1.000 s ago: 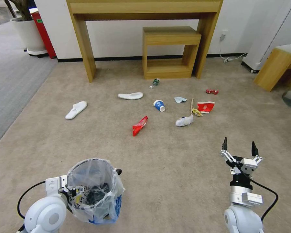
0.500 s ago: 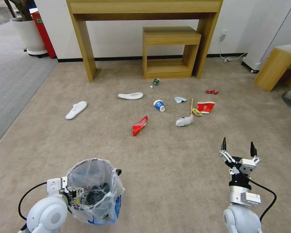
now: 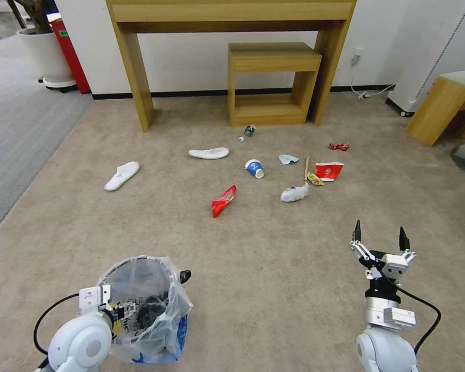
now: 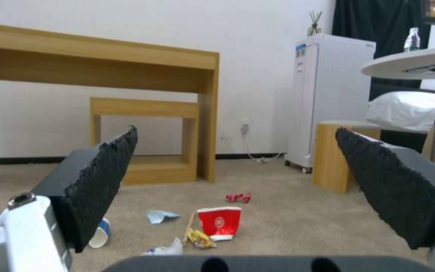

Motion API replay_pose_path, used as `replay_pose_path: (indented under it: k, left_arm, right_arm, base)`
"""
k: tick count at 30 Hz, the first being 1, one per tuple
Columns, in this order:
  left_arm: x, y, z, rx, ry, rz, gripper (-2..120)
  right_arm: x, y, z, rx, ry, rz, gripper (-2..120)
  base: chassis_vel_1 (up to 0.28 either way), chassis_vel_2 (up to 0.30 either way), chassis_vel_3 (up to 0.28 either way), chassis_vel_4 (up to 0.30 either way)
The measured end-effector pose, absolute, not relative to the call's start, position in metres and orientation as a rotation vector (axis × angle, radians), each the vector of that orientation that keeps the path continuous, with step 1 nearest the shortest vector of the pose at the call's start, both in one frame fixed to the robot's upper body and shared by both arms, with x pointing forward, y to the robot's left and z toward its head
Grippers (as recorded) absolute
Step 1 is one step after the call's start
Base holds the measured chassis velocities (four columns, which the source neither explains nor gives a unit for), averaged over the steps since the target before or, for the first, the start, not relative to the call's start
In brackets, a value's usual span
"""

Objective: Pick up the trash bin and place the garbage on the floor into it.

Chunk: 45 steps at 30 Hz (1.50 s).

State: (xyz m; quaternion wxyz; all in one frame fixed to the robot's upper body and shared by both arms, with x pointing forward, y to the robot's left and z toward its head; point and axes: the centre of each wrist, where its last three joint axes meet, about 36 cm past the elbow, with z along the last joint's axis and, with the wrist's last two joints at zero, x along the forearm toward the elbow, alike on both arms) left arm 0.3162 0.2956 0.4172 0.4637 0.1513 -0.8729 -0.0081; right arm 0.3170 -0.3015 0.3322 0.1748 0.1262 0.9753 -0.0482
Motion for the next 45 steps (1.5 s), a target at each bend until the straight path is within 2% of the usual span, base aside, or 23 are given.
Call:
replay_pose_path:
  k: [12, 28, 45]
  left_arm:
    - [0.313, 0.292, 0.421, 0.358, -2.152, -0.013, 99]
    - [0.302, 0.290, 0.444, 0.333, -2.190, -0.022, 99]
    - [0.302, 0.289, 0.435, 0.336, -2.163, -0.006, 98]
  right_arm:
    - [0.318, -0.300, 0.335, 0.350, 2.759, -0.140, 100]
    - [0.315, -0.297, 0.340, 0.349, 2.763, -0.146, 100]
    - [0.312, -0.298, 0.340, 0.349, 2.765, -0.153, 100]
  base:
    - [0.000, 0.000, 0.000, 0.000]
    - [0.000, 0.000, 0.000, 0.000]
    - [0.000, 0.000, 0.000, 0.000]
